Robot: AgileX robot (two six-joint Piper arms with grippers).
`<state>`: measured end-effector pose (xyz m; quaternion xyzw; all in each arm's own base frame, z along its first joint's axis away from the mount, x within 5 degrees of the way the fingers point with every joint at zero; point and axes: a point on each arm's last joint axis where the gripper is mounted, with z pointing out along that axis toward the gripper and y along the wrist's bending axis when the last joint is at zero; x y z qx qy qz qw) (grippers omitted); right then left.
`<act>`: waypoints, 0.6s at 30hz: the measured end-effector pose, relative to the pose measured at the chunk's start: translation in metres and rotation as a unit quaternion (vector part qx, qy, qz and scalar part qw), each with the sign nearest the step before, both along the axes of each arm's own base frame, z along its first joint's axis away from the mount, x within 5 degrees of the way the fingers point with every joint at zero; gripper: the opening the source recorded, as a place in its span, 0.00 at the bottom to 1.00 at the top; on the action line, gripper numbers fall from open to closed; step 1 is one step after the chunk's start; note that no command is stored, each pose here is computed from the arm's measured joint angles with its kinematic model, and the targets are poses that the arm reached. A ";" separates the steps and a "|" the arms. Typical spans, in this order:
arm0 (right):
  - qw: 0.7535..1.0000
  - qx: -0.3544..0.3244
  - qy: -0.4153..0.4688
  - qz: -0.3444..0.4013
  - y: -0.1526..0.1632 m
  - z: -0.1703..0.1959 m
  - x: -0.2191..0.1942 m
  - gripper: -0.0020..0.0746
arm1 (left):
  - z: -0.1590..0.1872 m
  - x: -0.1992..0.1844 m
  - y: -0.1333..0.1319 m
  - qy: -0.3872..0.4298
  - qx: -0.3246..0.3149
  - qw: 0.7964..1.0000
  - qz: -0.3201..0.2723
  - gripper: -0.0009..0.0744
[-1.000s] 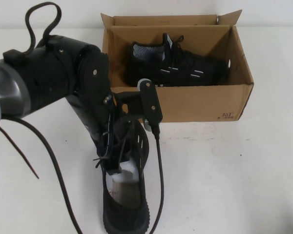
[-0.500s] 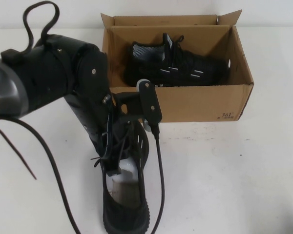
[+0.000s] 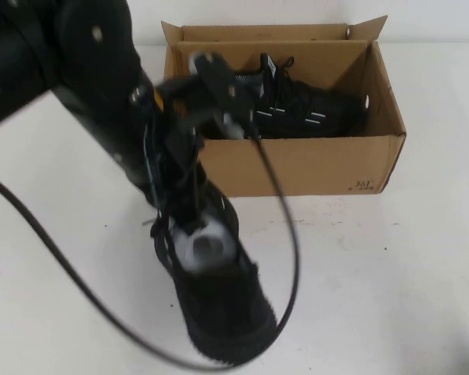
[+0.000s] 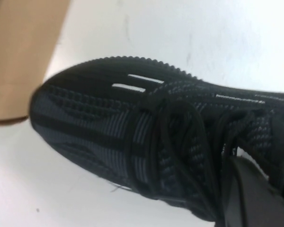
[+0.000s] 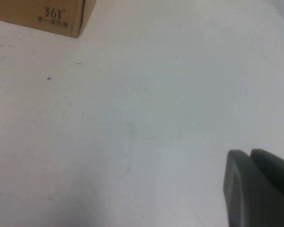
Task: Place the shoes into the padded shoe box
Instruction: Pick up the shoe from the table, then place the shoe in the shoe box
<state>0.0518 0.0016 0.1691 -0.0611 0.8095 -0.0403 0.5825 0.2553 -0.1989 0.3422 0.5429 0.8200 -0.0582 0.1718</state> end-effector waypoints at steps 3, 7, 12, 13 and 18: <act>1.000 0.000 0.000 0.000 0.000 0.000 0.000 0.01 | 0.018 0.001 -0.001 0.000 -0.031 0.998 0.062 0.01; 1.000 0.000 0.000 0.000 0.000 0.000 0.000 0.01 | 0.041 0.004 -0.004 0.004 -0.096 0.981 0.171 0.01; 1.000 -0.001 0.000 0.000 0.000 0.000 0.000 0.01 | 0.070 0.010 -0.008 -0.008 -0.184 0.949 0.256 0.01; 1.000 -0.001 0.000 0.000 0.000 0.000 0.000 0.01 | 0.075 0.011 -0.008 -0.011 -0.199 0.943 0.268 0.01; 1.000 -0.001 0.000 0.000 0.000 0.000 0.000 0.01 | 0.088 0.022 -0.015 -0.014 -0.236 0.921 0.308 0.01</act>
